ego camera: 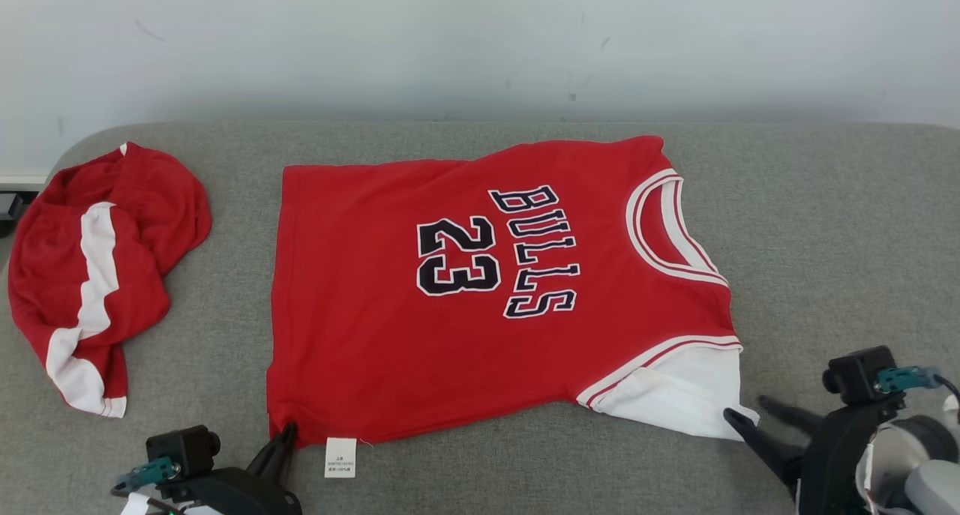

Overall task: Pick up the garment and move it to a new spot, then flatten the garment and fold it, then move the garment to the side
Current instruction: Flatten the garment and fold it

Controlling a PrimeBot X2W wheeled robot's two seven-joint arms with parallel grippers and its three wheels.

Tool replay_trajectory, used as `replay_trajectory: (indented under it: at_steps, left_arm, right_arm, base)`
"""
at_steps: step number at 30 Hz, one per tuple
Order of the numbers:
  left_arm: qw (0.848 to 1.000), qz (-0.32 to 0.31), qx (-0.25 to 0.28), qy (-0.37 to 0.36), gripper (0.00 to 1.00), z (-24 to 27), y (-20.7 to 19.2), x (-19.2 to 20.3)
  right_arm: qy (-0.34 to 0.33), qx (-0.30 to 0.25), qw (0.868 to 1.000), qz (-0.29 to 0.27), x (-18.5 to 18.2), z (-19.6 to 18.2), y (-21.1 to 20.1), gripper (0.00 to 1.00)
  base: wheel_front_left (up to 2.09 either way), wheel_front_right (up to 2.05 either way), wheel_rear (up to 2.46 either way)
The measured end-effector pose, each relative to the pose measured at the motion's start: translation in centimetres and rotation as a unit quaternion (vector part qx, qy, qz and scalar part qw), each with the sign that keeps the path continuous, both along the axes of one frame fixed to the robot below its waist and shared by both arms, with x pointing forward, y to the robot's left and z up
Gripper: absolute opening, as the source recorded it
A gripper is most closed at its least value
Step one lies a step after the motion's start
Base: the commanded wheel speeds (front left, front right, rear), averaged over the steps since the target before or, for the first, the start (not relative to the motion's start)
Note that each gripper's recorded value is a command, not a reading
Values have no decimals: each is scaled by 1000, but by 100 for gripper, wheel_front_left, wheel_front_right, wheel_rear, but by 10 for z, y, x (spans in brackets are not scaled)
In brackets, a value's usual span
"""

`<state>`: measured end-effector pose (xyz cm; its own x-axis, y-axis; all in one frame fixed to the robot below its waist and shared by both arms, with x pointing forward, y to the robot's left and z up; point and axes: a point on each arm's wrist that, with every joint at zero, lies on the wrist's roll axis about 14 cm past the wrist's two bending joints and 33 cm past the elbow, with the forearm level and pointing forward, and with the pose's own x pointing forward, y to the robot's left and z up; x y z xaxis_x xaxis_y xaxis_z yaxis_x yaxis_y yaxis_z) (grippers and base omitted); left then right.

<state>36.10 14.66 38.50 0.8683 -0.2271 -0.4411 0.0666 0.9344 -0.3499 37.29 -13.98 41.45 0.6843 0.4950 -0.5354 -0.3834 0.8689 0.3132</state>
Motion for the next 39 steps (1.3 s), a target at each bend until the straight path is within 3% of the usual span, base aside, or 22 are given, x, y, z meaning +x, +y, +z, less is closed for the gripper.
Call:
replay_trajectory:
  at_steps: [3,10,23,24,25,26,33,39]
  left_arm:
    - [1000,2,0,1,0,-1,1,0]
    - [1000,7,2,2,0,-3,4,0]
    - [1000,12,-8,-16,0,9,1,9]
    - [1000,12,-9,-16,0,9,1,8]
    - [1000,15,-9,-15,0,8,3,7]
    - [1000,17,-8,-14,0,8,4,7]
    - [1000,26,-5,-8,0,4,10,4]
    - [1000,28,-5,-11,0,5,13,7]
  right_arm:
    - [-14,-26,1000,-5,6,4,-12,100]
    - [-57,38,998,1,18,37,14,100]
    - [-31,19,996,86,17,18,70,100]
    - [-29,12,995,92,16,15,73,45]
    - [-24,6,995,100,14,12,75,18]
    - [-21,2,994,106,14,10,78,0]
    - [-15,6,993,113,12,7,85,0]
    - [-11,72,990,117,3,28,102,0]
  base:
    - [0,0,0]
    - [0,0,0]
    - [0,0,0]
    - [0,0,0]
    - [0,0,0]
    - [0,0,0]
    - [0,0,0]
    - [0,0,0]
